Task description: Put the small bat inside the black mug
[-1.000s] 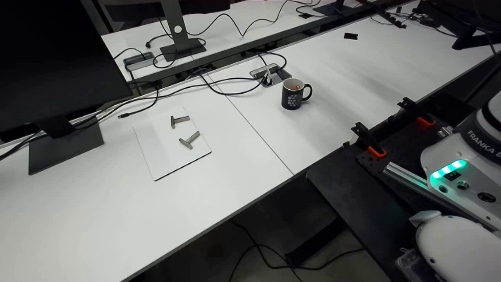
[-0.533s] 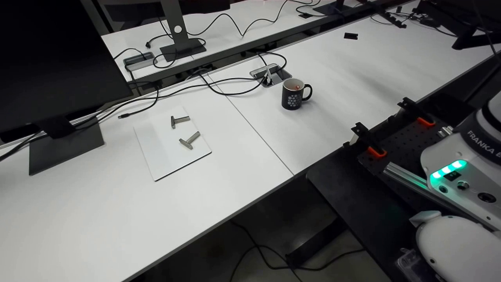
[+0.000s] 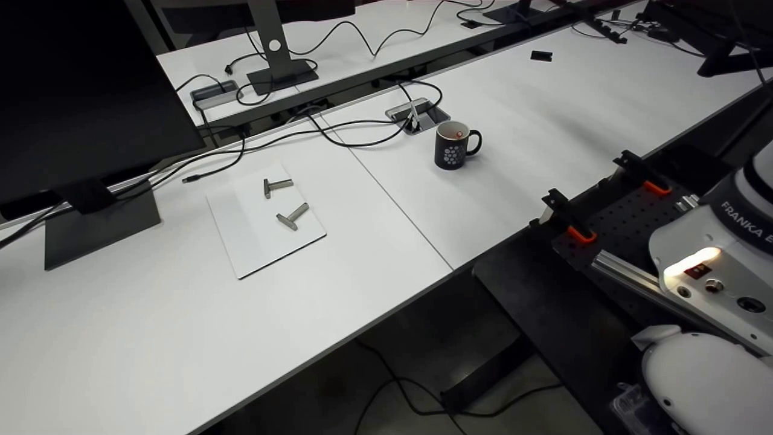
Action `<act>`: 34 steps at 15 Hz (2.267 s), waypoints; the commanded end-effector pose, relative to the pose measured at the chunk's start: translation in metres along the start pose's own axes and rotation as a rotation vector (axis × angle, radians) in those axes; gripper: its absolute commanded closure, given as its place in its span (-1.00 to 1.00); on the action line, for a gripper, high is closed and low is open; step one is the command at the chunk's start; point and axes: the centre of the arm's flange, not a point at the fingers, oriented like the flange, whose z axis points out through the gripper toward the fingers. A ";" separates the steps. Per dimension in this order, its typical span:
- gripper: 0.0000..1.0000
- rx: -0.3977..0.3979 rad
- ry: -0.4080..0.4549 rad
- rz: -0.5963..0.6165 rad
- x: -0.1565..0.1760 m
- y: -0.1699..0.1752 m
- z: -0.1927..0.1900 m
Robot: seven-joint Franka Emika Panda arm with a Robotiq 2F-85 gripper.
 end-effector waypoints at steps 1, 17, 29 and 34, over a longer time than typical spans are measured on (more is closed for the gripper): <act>-1.00 -0.047 -0.031 -0.095 0.002 -0.004 0.002; -1.00 0.038 0.077 -0.623 0.021 -0.036 -0.019; -1.00 0.248 0.263 -1.001 -0.013 -0.099 0.001; -1.00 0.269 0.348 -1.026 -0.018 -0.106 0.001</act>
